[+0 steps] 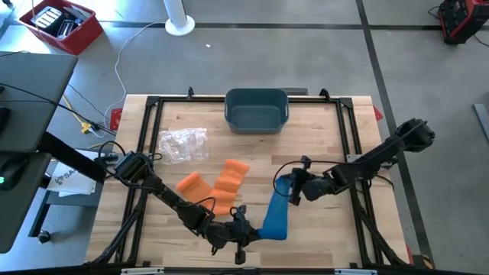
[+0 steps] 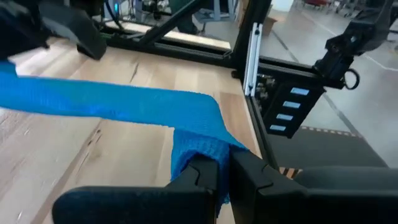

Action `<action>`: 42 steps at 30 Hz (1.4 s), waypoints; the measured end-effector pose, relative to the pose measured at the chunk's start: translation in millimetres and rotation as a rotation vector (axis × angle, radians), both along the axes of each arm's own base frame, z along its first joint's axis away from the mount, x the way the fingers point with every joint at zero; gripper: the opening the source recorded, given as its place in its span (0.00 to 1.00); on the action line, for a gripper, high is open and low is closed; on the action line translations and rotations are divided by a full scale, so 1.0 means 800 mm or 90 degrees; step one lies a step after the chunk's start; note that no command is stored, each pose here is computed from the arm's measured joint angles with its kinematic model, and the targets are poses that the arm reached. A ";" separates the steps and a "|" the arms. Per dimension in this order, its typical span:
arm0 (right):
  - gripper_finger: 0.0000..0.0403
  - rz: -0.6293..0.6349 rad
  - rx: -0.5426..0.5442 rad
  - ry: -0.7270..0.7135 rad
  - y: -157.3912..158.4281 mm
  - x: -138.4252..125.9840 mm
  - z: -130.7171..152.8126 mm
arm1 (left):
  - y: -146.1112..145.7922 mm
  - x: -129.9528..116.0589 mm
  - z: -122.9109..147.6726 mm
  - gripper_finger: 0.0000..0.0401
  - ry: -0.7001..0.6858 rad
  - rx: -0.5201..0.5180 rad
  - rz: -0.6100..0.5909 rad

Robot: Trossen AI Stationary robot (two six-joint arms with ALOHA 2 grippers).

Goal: Roll bandage
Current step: Roll the blue bandage

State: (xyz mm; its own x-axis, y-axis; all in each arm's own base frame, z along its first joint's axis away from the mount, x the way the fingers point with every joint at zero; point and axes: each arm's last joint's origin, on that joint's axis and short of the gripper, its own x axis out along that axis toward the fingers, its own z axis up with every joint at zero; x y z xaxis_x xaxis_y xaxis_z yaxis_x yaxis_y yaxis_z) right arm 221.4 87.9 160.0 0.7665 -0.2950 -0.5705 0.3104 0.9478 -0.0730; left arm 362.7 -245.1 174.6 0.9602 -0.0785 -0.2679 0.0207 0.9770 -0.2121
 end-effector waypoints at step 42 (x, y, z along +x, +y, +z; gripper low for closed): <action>0.09 -0.106 0.154 0.015 0.000 0.023 -0.094 | 0.022 0.018 0.005 0.03 -0.012 -0.057 -0.032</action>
